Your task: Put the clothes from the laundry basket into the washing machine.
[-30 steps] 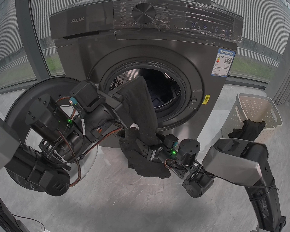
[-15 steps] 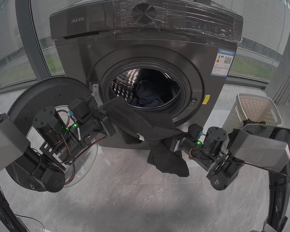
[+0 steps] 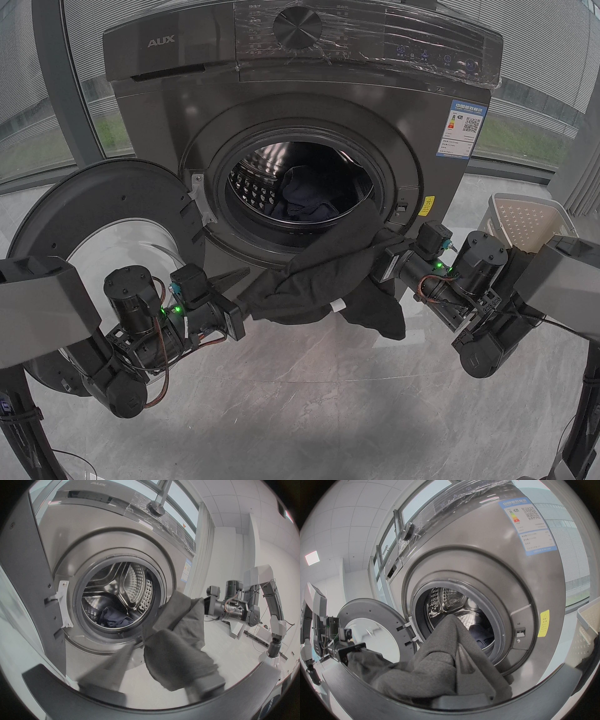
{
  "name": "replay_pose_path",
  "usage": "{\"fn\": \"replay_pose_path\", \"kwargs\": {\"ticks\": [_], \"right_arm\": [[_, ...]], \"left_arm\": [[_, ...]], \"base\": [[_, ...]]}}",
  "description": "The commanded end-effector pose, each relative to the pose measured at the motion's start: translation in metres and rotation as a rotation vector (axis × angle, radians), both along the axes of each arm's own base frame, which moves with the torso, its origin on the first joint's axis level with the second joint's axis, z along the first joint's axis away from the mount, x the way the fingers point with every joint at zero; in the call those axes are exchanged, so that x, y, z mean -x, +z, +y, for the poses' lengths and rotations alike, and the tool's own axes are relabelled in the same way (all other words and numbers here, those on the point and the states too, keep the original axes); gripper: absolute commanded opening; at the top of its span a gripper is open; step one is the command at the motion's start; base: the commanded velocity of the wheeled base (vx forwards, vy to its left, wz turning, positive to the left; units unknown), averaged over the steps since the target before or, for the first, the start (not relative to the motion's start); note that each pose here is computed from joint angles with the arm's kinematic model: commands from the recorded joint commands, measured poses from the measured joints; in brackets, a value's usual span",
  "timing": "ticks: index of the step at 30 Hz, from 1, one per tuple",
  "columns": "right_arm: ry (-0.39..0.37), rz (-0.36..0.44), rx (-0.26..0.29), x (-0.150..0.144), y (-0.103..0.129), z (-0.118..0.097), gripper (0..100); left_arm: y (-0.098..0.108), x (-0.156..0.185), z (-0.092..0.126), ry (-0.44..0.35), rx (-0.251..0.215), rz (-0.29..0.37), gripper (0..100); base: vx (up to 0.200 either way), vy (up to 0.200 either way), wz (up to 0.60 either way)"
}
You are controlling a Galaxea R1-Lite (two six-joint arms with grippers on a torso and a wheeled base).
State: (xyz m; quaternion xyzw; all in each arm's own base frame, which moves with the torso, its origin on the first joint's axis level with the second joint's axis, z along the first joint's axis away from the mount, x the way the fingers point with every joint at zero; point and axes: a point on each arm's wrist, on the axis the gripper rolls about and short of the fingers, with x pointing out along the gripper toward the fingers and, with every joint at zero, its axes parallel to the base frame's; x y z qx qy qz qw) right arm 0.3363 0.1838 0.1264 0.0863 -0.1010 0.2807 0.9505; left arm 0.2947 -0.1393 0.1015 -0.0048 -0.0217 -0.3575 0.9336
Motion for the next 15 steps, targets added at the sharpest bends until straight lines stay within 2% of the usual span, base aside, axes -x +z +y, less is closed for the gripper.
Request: {"fn": "replay_pose_path", "kwargs": {"ticks": [1, 3, 4, 6, 8, 12, 13, 14, 15], "right_arm": [[-0.019, -0.029, -0.015, -0.003, 0.010, -0.007, 0], [-0.029, -0.035, -0.021, -0.005, 0.012, -0.010, 0], [-0.036, -0.047, -0.030, -0.009, 0.015, -0.011, 0], [-0.046, -0.060, -0.038, -0.014, 0.017, -0.014, 0], [-0.048, -0.074, -0.045, -0.017, 0.020, -0.013, 0], [-0.013, -0.076, -0.052, -0.010, 0.021, 0.001, 0], [-0.012, -0.076, -0.053, -0.010, 0.021, 0.002, 0], [0.011, -0.074, -0.059, -0.005, 0.022, 0.011, 0], [0.023, -0.072, -0.061, -0.002, 0.022, 0.015, 0]], "left_arm": [[-0.022, 0.013, 0.004, -0.011, -0.044, 0.094, 100], [-0.029, 0.021, 0.005, -0.022, -0.064, 0.127, 100], [-0.037, 0.029, 0.008, -0.054, -0.097, 0.159, 100], [-0.042, 0.035, 0.012, -0.093, -0.130, 0.172, 100], [-0.043, 0.039, 0.013, -0.134, -0.143, 0.171, 100], [-0.045, 0.050, 0.012, -0.241, -0.163, 0.170, 100], [-0.045, 0.051, 0.013, -0.248, -0.164, 0.170, 100], [-0.045, 0.055, 0.012, -0.313, -0.179, 0.151, 100], [-0.044, 0.054, 0.010, -0.328, -0.178, 0.144, 100]], "base": [[0.000, 0.000, 0.00], [0.000, 0.000, 0.00], [0.000, 0.000, 0.00], [0.000, 0.000, 0.00], [0.000, 0.000, 0.00], [0.000, 0.000, 0.00], [0.000, 0.000, 0.00], [0.000, 0.000, 0.00], [0.000, 0.000, 0.00]]}}
